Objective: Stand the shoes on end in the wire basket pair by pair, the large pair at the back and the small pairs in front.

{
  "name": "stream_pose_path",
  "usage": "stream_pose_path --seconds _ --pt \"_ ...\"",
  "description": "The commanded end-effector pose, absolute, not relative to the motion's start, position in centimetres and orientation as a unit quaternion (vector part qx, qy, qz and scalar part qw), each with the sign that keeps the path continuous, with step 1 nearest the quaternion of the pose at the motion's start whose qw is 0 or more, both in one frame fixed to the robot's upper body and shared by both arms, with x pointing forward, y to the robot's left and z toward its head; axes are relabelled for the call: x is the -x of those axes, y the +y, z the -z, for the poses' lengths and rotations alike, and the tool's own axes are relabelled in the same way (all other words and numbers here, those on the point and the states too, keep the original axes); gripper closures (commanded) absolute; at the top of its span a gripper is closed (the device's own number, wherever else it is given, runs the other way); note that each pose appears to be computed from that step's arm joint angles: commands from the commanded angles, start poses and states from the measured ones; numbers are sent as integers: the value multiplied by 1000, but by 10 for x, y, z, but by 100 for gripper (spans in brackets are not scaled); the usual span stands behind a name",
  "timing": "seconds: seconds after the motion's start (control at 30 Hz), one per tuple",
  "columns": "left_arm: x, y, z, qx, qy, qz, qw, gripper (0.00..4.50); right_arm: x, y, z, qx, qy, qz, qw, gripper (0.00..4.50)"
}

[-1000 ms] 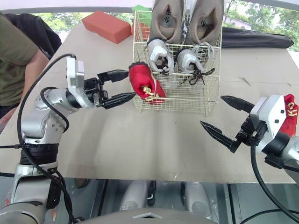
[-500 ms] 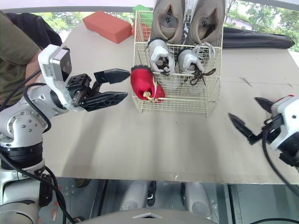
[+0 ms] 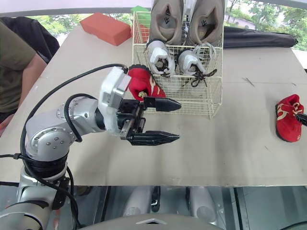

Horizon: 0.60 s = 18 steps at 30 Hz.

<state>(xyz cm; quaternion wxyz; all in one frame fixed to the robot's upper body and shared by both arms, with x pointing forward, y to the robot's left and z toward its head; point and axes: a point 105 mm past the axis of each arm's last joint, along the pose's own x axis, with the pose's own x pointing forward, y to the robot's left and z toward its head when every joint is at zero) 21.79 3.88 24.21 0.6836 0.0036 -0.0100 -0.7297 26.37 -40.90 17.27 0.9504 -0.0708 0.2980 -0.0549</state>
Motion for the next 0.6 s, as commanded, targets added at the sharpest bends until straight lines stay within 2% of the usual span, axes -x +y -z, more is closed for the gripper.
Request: stream_pose_path --seconds 0.03,0.27,0.37,0.57,0.6 --pt "-213 38 -251 -20 -40 742 669 2 -270 -422 -168 66 332 41 940 0" --pt "-211 42 -250 -40 -46 746 664 2 -302 -422 -162 44 327 2 944 0" --pt "-211 44 -249 -49 -46 743 666 0 -313 -422 -155 55 331 -2 942 72" --pt "-216 53 -248 -36 -48 731 680 0 -312 -419 -136 37 364 -24 930 383" --pt "-216 55 -248 -33 -47 730 681 0 -311 -421 -141 32 354 -21 934 419"
